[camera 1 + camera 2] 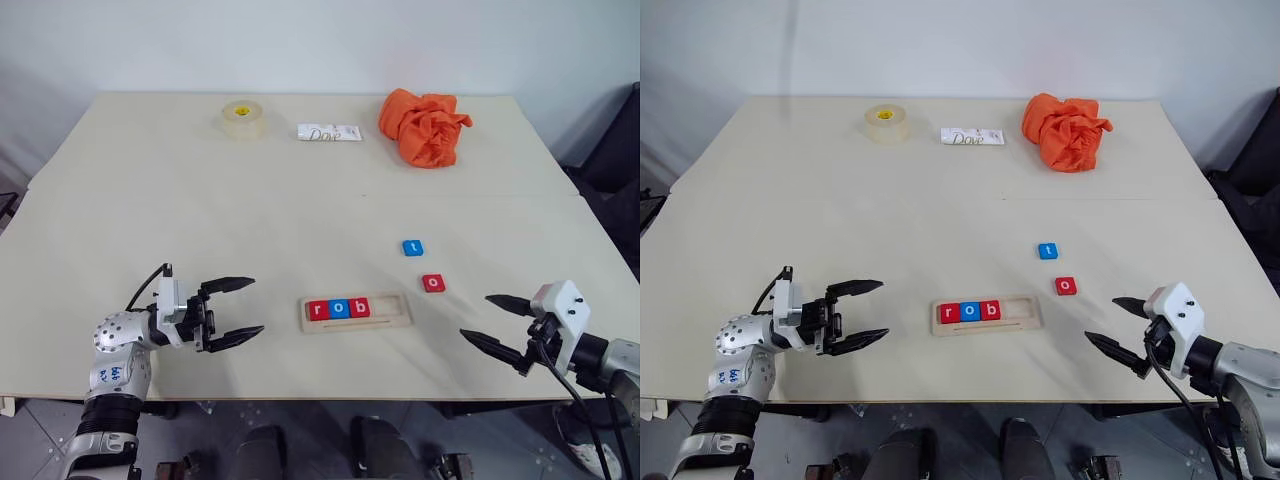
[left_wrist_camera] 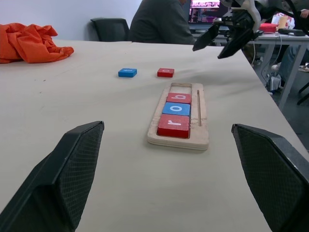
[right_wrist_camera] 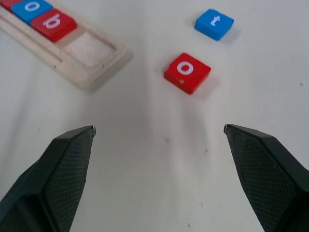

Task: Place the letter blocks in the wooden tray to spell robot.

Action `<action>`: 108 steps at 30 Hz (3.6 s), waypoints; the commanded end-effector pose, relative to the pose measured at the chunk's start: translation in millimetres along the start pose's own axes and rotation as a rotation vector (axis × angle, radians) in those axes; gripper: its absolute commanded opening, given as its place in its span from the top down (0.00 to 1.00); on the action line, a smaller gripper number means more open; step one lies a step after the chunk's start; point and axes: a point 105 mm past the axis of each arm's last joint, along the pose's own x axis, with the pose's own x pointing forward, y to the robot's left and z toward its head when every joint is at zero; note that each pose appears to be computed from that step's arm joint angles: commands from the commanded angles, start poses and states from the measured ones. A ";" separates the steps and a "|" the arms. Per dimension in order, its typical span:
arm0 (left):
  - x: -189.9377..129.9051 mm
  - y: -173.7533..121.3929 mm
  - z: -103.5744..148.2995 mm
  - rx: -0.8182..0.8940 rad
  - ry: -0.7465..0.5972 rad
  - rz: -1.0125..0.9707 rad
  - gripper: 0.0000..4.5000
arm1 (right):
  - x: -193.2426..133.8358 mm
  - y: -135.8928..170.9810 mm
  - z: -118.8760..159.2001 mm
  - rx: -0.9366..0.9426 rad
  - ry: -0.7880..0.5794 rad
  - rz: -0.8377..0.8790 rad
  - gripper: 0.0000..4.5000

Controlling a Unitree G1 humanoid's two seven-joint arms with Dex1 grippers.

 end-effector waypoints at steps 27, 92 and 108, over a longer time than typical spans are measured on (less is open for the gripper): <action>-0.8 1.7 12.4 0.050 -0.013 0.004 0.00 | 83.0 8.2 9.6 0.271 -0.137 -0.328 0.01; 10.8 -10.1 10.8 0.026 -0.033 -0.068 0.00 | 32.8 29.4 25.9 -0.253 0.086 0.289 0.00; 7.3 -21.6 11.4 0.033 -0.035 0.013 0.00 | 68.1 0.4 4.1 -0.488 0.197 0.657 0.00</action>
